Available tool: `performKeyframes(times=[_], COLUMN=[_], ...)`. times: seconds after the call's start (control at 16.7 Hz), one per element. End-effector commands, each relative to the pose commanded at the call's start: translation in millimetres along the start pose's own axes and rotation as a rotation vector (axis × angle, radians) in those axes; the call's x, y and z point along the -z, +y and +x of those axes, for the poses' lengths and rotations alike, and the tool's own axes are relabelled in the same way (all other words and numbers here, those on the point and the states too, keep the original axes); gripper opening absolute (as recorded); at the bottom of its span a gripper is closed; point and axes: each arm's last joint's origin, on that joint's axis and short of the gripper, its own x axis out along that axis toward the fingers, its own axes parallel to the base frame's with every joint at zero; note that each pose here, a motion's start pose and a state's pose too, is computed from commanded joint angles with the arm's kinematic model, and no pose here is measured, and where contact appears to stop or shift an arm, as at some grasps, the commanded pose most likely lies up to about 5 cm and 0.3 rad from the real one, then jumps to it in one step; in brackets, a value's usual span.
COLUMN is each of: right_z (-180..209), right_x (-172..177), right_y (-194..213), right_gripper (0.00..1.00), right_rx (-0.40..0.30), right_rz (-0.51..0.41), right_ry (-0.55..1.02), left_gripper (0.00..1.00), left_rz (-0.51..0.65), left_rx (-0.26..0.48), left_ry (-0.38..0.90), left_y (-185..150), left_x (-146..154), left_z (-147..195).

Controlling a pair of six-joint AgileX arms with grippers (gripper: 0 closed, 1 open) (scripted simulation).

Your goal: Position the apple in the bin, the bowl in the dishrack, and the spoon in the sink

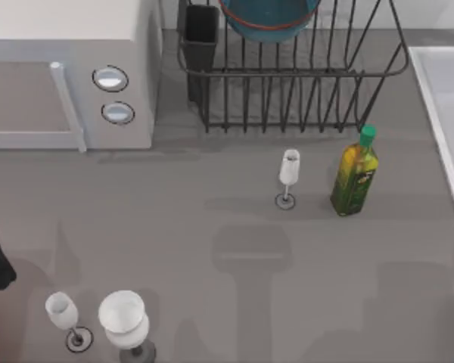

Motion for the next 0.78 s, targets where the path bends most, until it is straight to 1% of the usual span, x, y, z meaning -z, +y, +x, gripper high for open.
performKeyframes(times=[0.24,0.48,0.78], right_z=[25.6,26.9,26.9], right_x=[0.1,0.2,0.2], right_y=[6.9,7.4,7.4], right_gripper=[1.0,1.0,0.62], right_rx=[-0.005,-0.006,-0.006], right_rz=[0.003,0.004,0.004], right_ry=[0.005,0.006,0.006], left_gripper=[1.0,1.0,1.0], left_rz=[0.0,0.0,0.0], left_rx=[0.0,0.0,0.0], left_ry=[0.0,0.0,0.0], left_y=[0.0,0.0,0.0], left_x=[0.0,0.0,0.0], left_z=[0.0,0.0,0.0])
